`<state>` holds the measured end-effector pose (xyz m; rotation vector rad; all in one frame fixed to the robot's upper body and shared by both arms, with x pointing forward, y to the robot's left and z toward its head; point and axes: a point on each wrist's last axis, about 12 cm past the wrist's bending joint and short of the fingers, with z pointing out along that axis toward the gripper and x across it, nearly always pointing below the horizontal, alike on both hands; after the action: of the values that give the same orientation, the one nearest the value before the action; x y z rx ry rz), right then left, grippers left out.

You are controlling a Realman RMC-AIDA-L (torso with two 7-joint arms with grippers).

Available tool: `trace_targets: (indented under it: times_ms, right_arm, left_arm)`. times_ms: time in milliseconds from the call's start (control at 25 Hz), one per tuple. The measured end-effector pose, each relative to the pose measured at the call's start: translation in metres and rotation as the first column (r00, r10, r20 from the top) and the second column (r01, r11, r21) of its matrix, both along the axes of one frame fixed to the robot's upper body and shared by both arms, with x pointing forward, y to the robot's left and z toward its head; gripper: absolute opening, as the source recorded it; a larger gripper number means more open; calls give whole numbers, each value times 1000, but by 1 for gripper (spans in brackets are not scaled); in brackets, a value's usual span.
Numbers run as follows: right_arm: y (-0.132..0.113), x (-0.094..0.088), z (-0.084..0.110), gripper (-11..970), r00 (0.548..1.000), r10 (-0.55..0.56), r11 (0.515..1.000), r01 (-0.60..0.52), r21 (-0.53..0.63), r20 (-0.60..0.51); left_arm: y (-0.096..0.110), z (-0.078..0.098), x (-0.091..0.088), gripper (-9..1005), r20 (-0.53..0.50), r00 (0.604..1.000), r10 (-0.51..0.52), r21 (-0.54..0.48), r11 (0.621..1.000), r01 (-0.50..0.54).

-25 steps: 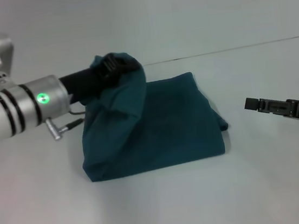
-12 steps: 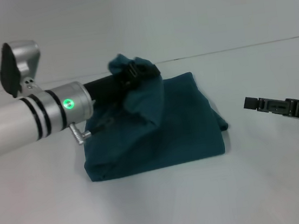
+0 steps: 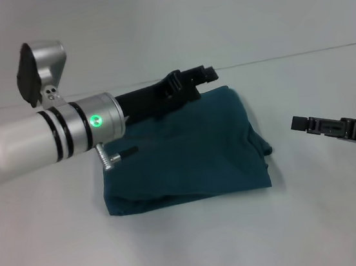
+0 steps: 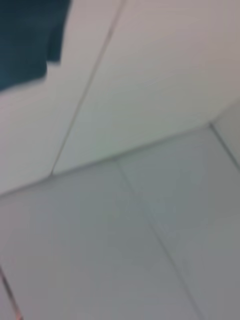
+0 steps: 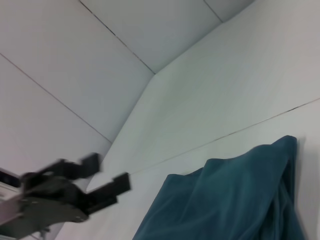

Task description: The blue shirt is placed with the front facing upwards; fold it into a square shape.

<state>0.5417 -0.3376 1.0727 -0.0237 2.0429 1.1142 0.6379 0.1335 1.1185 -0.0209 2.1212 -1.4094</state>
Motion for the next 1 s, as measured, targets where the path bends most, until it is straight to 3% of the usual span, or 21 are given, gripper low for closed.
trace_targets:
  times_ms: [200,320,560,1000]
  right_arm:
    - [-1,2,1,836,1000,3,1000,-3,-2,1]
    - [-1,3,2,836,1000,8,1000,-8,-7,-2]
    - [-5,9,9,836,997,45,998,-48,-43,-64]
    - [-6,45,52,836,942,149,969,-200,-147,-300]
  left_arm:
    - [29,12,-6,589,96,995,-30,-15,999,31]
    - [59,13,-14,818,96,995,-21,-7,1000,21]
    - [107,2,-35,882,16,1000,-21,61,998,20]
    - [157,-7,-73,925,30,999,-44,160,986,39]
